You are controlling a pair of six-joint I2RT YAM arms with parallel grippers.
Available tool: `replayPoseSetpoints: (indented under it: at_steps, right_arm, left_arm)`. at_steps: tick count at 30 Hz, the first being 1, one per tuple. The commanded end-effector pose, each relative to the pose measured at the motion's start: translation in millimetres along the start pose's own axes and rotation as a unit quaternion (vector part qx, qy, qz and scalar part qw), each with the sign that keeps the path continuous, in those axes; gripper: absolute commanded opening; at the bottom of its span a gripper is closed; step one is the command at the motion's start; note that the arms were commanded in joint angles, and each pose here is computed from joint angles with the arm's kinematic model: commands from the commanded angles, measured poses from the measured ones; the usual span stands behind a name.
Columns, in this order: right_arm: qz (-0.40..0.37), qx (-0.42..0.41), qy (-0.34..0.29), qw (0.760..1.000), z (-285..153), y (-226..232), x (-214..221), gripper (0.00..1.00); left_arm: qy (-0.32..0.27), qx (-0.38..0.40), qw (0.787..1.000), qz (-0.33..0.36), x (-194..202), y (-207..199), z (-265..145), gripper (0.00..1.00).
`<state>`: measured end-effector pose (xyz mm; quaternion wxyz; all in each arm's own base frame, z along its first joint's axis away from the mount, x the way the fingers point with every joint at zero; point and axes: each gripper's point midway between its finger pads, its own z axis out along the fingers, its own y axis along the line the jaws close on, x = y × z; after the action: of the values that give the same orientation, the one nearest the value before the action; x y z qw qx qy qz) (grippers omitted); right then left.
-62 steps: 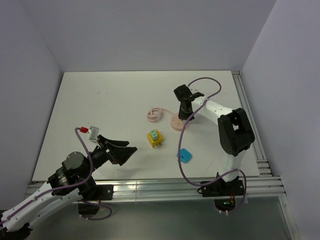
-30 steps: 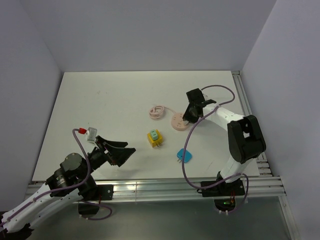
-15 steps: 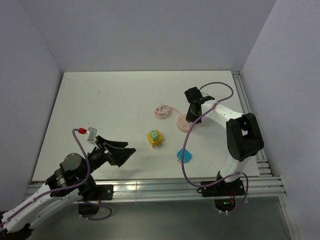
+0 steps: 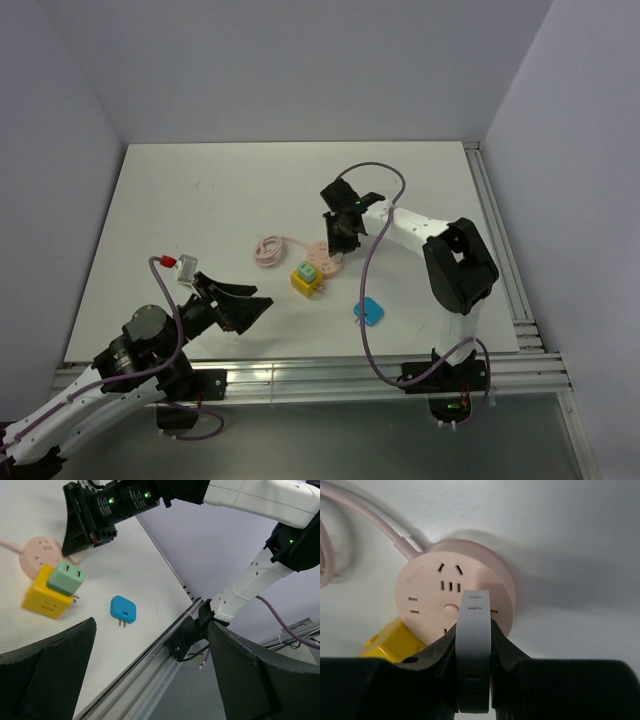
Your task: Insert the plug
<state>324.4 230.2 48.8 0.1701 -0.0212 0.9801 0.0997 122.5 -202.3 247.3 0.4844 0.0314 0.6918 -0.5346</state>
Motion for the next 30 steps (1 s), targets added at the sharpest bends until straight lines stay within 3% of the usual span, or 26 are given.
replayPoseSetpoints:
  at_steps: [1, 8, 20, 22, 25, 26, 27, 29, 30]
  right_arm:
    - [-0.052, 0.011, 0.053, 0.997, -5.7, 1.9, 36.6, 0.00]
    - [-0.035, 0.023, -0.053, 0.998, -48.3, -20.3, -10.5, 0.00]
    - [-0.066, -0.139, -0.080, 0.985, -91.1, 28.6, -13.7, 0.00]
    - [-0.069, -0.194, -0.116, 0.972, -121.6, 44.4, -15.7, 0.00]
    - [-0.096, -0.327, -0.124, 0.932, -172.0, 75.5, 7.9, 0.00]
    - [-0.110, -0.381, -0.102, 0.912, -185.3, 85.2, 27.1, 0.00]
    - [-0.123, -0.427, -0.125, 0.887, -213.9, 94.6, 30.4, 0.00]
    - [-0.130, -0.482, -0.117, 0.858, -234.4, 101.8, 47.7, 0.00]
    - [-0.142, -0.529, -0.118, 0.828, -261.5, 109.9, 56.7, 0.00]
  left_arm:
    - [-0.024, 0.013, 1.000, -0.009, -18.1, -14.3, -5.8, 1.00]
    - [-0.024, -0.005, 1.000, -0.012, -20.5, -10.1, -5.2, 0.99]
    - [-0.013, -0.024, 0.999, -0.027, -17.2, -7.1, 5.0, 1.00]
    - [-0.014, -0.008, 1.000, -0.019, -24.0, -18.5, 3.7, 1.00]
    - [-0.001, 0.028, 1.000, -0.006, -30.7, -40.9, -0.2, 0.99]
    - [0.014, 0.037, 0.999, -0.005, -27.7, -46.3, -0.2, 0.99]
    - [0.021, 0.048, 0.999, -0.005, -27.6, -52.6, -0.8, 1.00]
    - [0.030, 0.082, 0.996, -0.008, -29.8, -70.0, 0.8, 0.99]
    - [0.054, 0.111, 0.992, -0.016, -22.6, -81.3, -1.4, 0.99]
